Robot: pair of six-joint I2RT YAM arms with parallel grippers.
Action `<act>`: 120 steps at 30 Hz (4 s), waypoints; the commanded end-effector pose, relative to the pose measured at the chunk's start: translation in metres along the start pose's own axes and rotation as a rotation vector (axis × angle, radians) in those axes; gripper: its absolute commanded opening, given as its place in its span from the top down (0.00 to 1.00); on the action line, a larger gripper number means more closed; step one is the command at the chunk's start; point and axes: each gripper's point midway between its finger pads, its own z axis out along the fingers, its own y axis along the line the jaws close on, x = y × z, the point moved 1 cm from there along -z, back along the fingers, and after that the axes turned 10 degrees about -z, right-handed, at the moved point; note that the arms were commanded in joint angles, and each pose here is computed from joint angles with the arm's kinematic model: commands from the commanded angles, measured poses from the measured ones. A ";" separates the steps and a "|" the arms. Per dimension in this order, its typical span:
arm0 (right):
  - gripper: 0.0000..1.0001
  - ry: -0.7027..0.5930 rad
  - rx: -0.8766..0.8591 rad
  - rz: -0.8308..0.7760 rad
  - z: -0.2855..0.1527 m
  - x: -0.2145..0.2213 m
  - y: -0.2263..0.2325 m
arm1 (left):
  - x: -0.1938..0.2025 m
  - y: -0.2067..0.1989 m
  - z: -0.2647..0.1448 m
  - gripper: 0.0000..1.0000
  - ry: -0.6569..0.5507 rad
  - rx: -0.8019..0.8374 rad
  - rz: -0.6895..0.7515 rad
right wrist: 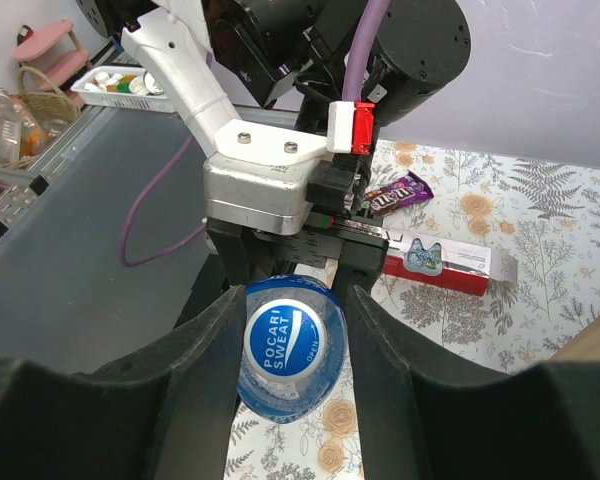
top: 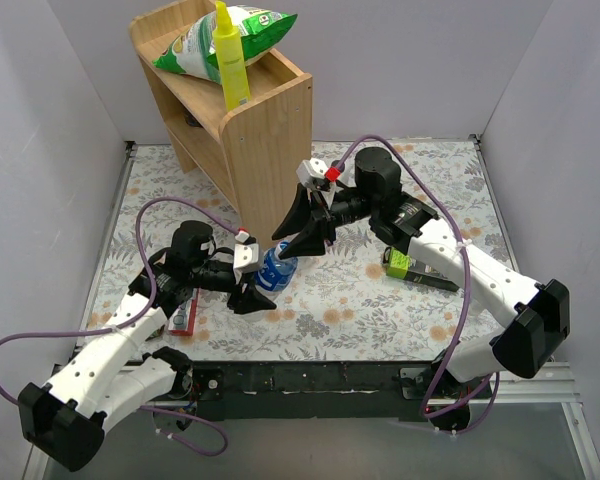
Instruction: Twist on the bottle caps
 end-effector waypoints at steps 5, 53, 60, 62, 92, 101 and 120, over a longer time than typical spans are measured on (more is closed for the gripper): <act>0.62 -0.012 0.022 0.037 -0.003 0.005 -0.005 | -0.011 0.002 -0.002 1.00 -0.037 -0.018 0.044; 0.39 -0.080 0.037 0.069 -0.022 -0.003 -0.015 | -0.027 0.023 -0.004 1.00 -0.053 -0.108 0.019; 0.51 -0.073 0.057 0.102 -0.020 0.008 -0.018 | -0.028 0.026 -0.003 1.00 -0.060 -0.114 0.013; 0.57 -0.071 0.067 0.114 -0.019 0.011 -0.020 | -0.028 0.027 -0.002 1.00 -0.062 -0.114 0.014; 0.21 -0.083 0.247 0.145 -0.043 0.004 -0.040 | -0.034 0.033 -0.008 1.00 -0.083 -0.136 -0.025; 0.51 -0.085 0.233 0.150 -0.037 0.008 -0.042 | -0.039 0.038 -0.005 1.00 -0.103 -0.140 -0.032; 0.54 -0.083 0.332 0.184 -0.024 -0.001 -0.069 | -0.039 0.048 0.000 1.00 -0.139 -0.155 -0.040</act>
